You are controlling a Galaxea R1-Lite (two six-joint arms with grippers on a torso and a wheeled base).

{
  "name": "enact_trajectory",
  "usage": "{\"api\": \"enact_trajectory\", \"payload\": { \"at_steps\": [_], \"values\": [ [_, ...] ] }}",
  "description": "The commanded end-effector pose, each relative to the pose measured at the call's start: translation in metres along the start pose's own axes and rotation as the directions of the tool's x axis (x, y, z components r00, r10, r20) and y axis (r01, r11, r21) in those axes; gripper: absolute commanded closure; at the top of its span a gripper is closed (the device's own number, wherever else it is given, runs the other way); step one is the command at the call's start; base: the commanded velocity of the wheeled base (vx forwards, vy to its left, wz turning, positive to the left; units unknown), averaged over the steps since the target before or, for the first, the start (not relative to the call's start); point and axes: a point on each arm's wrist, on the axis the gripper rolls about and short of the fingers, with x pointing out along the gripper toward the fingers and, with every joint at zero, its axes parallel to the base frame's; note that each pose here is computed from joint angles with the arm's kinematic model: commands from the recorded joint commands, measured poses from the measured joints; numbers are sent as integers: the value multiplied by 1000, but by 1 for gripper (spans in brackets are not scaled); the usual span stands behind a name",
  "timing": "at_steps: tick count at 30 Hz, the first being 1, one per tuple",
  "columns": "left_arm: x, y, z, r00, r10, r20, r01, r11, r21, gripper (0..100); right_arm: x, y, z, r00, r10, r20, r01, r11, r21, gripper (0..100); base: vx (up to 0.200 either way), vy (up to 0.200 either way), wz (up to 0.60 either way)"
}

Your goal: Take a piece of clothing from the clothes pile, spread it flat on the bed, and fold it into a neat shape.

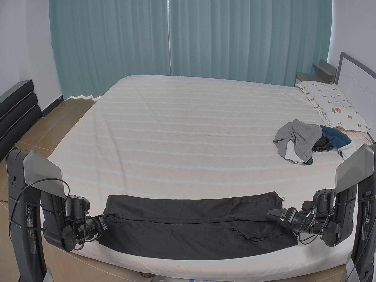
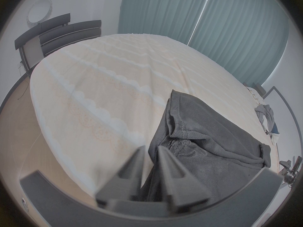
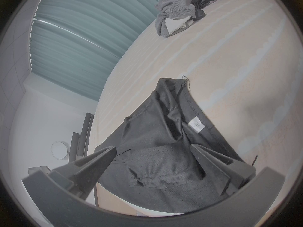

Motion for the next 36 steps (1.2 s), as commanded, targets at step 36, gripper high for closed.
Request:
{"api": "enact_trajectory", "payload": {
  "at_steps": [36],
  "values": [
    [-76, 8, -11, 969, -220, -108, 172, 924, -341, 0, -21, 38, -40, 998, -17, -59, 21, 997, 75, 0, 0, 0, 0]
  ]
}}
